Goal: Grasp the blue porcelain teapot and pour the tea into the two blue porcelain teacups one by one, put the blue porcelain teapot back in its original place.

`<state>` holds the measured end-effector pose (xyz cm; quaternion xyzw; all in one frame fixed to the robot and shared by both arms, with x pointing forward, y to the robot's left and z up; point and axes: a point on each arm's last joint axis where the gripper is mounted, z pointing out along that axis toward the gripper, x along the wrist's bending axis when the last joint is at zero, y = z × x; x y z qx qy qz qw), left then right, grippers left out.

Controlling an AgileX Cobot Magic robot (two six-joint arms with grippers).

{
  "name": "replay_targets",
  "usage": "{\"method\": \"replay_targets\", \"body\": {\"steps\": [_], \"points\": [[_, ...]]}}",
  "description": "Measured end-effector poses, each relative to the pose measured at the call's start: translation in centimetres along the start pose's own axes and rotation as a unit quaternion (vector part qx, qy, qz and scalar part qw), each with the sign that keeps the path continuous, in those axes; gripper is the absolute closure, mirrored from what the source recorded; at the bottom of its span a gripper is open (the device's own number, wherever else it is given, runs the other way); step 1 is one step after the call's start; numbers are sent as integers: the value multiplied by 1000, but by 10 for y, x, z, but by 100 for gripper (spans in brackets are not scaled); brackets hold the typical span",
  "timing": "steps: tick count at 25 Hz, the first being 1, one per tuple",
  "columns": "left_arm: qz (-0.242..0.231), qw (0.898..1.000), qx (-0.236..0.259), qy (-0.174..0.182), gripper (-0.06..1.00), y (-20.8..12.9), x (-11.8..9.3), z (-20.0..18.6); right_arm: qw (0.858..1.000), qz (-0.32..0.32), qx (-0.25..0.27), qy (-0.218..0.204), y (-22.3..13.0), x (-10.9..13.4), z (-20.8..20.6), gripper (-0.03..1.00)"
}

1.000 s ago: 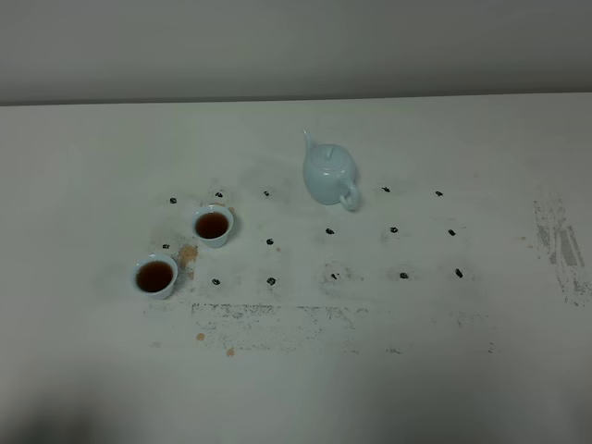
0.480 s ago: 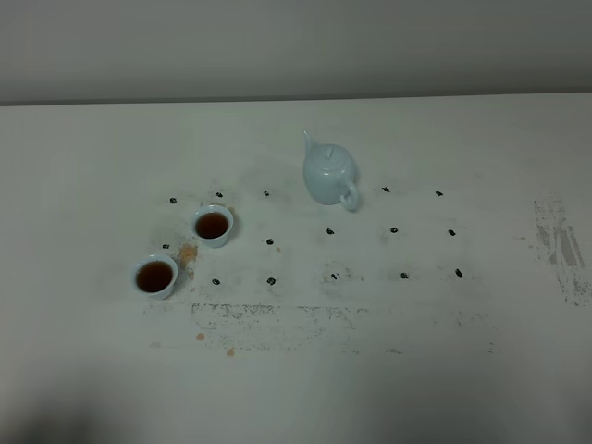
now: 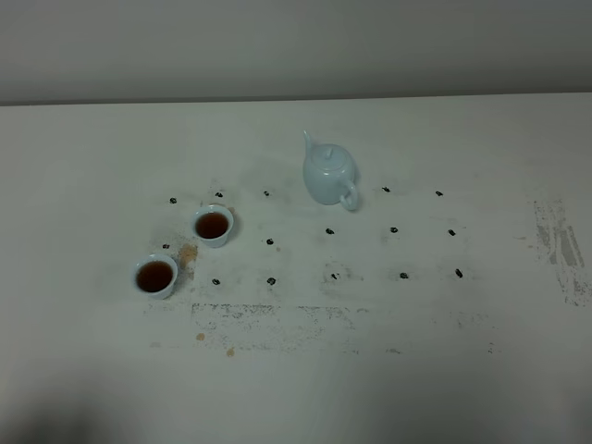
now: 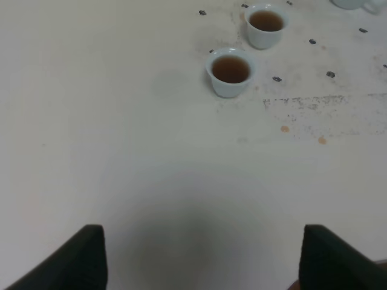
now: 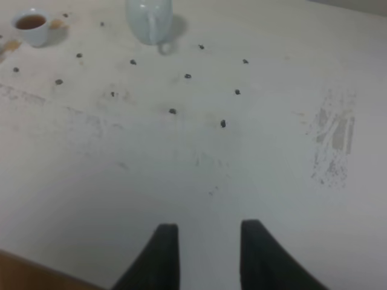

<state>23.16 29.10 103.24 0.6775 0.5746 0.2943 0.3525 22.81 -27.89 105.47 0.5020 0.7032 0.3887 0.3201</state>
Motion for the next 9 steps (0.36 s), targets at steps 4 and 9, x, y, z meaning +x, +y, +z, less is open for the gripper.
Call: {"method": "replay_targets", "body": {"steps": [4,9], "points": [[0,1000,0,0,31,0,0,0,1000,0,0,1,0,0,0,73],[0,1000,0,0,31,0,0,0,1000,1,0,1,0,0,0,73]]}}
